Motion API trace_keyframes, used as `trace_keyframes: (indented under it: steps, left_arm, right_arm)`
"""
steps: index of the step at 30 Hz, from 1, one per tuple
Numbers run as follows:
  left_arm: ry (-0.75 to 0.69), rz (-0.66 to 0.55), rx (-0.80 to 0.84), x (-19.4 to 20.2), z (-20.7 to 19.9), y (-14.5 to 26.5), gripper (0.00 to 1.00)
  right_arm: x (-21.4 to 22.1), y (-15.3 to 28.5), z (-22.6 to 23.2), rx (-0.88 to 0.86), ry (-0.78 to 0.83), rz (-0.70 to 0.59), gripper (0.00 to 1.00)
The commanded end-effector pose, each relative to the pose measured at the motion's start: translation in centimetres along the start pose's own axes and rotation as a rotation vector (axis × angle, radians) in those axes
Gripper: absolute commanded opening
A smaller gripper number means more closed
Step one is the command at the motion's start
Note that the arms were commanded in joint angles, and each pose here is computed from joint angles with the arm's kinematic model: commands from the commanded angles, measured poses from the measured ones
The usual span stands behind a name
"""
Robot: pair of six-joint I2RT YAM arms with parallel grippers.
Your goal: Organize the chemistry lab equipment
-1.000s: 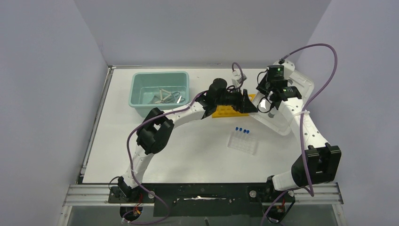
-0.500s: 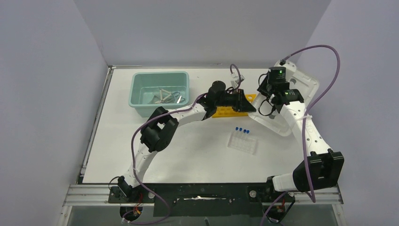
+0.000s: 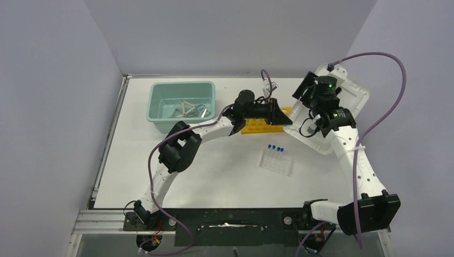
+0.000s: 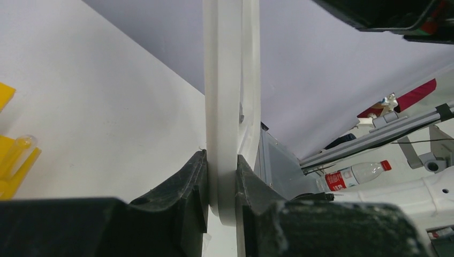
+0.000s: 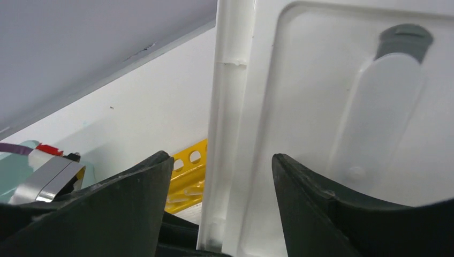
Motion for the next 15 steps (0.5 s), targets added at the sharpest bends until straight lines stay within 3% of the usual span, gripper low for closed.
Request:
trace_keyframes:
  steps: [1, 7, 15]
  left_arm:
    - [-0.183, -0.155, 0.094, -7.1, -4.6, 2.2, 0.00]
    - [-0.246, -0.207, 0.072, -9.8, -5.2, 4.0, 0.00]
    - [-0.548, -0.255, -0.175, -14.7, -5.5, 9.2, 0.00]
  right_arm:
    - [-3.6, 3.6, 1.5, -0.153, -0.032, -0.170, 0.72]
    - [-5.1, 6.3, 2.1, -0.275, -0.032, -0.222, 0.86]
    - [-5.9, 7.9, 1.8, -0.300, -0.087, -0.290, 0.86]
Point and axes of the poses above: each gripper's point midway between its finger pads, its own y axis back along the fingers, its own z axis along the line the jaws close on, x = y × z, the point moved 10 cm from there along y, back along the fingers, and after that the axes turned 11 degrees about -y, right-handed, at the moved point
